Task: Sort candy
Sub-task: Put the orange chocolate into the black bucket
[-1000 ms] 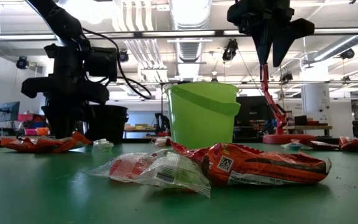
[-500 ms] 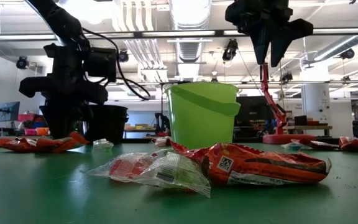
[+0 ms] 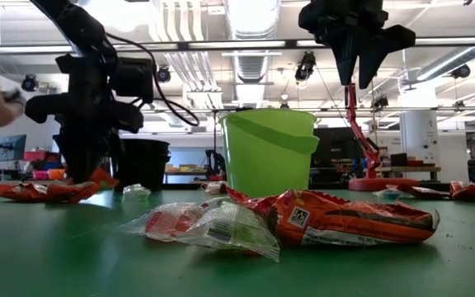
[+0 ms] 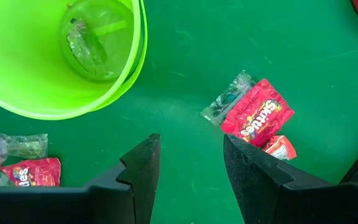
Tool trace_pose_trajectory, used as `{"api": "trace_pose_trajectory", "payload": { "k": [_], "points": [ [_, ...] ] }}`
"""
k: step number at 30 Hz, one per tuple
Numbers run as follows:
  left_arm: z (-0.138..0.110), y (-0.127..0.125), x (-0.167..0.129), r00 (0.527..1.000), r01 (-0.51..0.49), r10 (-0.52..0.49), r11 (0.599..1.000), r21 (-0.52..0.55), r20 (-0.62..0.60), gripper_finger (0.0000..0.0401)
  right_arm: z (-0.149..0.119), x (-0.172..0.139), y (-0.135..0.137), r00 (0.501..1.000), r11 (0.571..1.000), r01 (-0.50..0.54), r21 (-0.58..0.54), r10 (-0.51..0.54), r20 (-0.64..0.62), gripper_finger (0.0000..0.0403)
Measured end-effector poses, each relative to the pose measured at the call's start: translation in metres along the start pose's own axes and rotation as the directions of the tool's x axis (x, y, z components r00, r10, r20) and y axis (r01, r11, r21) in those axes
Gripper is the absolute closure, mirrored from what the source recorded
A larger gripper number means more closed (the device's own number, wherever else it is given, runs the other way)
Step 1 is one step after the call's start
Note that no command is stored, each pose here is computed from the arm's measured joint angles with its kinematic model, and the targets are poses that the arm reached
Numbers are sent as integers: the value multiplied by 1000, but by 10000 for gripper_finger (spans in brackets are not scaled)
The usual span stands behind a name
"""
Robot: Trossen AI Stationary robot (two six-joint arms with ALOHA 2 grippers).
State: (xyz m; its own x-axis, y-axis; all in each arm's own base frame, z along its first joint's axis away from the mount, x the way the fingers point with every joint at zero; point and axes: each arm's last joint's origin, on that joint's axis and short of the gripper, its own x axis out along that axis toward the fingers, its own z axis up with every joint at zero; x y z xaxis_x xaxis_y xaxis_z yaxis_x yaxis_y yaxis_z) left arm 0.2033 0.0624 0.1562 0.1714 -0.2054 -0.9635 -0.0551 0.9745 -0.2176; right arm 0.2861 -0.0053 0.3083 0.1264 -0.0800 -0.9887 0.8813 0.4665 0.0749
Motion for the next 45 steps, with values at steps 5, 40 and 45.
{"api": "trace_pose_trajectory", "payload": {
  "k": [5,40,45],
  "points": [
    [0,-1,-5,1000,-9,9,1000,5,22,401,0,0,0,1000,1000,0,-1,0,1,234],
    [17,37,-174,877,-409,425,905,-118,225,401,0,0,0,1000,999,-1,-37,1,1,234],
    [9,55,-192,857,-434,468,882,-185,217,401,0,0,0,1000,999,-1,-37,1,1,234]
  ]
}}
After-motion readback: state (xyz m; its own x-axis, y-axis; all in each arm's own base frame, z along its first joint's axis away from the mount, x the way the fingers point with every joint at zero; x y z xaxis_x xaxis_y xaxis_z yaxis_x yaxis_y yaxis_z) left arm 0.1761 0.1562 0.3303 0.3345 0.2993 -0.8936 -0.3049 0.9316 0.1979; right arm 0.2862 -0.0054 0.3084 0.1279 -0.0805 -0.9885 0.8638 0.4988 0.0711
